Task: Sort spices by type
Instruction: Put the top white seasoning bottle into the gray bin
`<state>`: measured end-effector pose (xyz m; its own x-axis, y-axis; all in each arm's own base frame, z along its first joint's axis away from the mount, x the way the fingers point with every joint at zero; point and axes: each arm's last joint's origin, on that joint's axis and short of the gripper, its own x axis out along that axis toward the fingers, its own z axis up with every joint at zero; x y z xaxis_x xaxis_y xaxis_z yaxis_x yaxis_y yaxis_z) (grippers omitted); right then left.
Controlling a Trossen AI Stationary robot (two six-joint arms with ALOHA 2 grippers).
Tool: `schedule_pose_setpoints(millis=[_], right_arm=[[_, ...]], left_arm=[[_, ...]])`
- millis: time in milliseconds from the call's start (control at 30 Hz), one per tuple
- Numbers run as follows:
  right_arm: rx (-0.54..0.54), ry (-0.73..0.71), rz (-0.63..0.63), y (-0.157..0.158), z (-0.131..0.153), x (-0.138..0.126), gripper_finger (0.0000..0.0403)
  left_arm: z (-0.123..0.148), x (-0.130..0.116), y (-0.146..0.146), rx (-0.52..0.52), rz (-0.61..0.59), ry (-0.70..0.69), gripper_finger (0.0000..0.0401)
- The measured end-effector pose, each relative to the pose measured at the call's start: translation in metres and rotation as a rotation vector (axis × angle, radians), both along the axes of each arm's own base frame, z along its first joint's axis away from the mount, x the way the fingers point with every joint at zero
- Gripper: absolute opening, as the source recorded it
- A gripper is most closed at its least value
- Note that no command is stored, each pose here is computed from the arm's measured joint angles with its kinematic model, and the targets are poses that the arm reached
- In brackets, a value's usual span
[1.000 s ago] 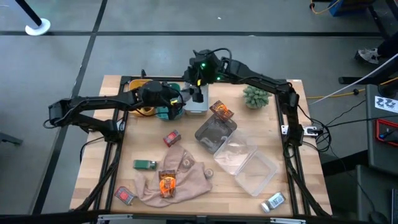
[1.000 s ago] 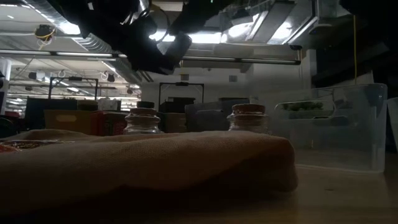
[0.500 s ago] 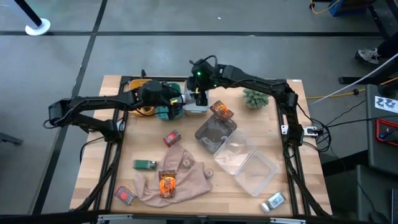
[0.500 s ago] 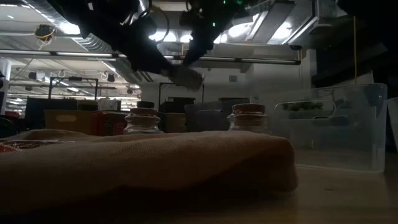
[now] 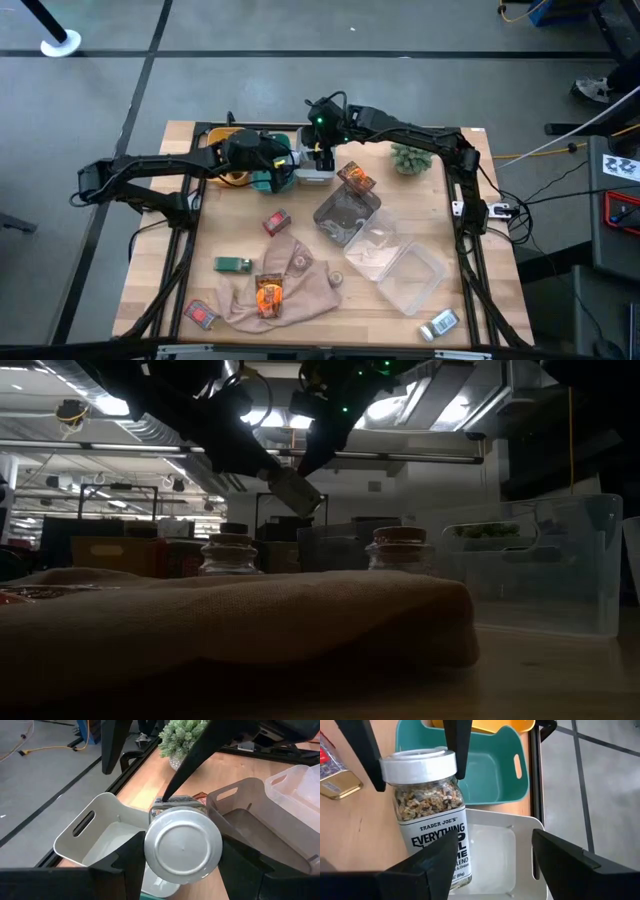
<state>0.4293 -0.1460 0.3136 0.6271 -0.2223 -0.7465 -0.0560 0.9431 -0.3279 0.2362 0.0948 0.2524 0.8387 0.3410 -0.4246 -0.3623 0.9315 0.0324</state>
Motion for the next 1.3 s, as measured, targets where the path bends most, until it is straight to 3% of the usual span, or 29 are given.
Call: schedule_pose_setpoints(millis=[400,600,900,1133,1300], right_arm=[[-0.013,-0.003,-0.011,0.0,0.001,0.001,0.0255],[-0.105,-0.061,-0.079,0.002,0.048,-0.015,0.0255],[-0.1,-0.186,-0.122,0.019,0.123,-0.065,0.0255],[-0.044,-0.26,-0.175,0.035,0.161,-0.111,0.0255],[0.015,-0.245,-0.223,0.044,0.172,-0.139,0.0255]], left_arm=[[0.005,0.002,0.001,0.021,0.001,-0.053,0.019],[0.012,0.005,0.002,0.047,-0.001,-0.12,0.019],[0.034,0.017,0.009,0.072,0.015,-0.158,0.019],[0.03,0.045,0.042,0.016,0.071,0.032,0.019],[0.021,0.062,0.076,-0.039,0.127,0.171,0.019]])
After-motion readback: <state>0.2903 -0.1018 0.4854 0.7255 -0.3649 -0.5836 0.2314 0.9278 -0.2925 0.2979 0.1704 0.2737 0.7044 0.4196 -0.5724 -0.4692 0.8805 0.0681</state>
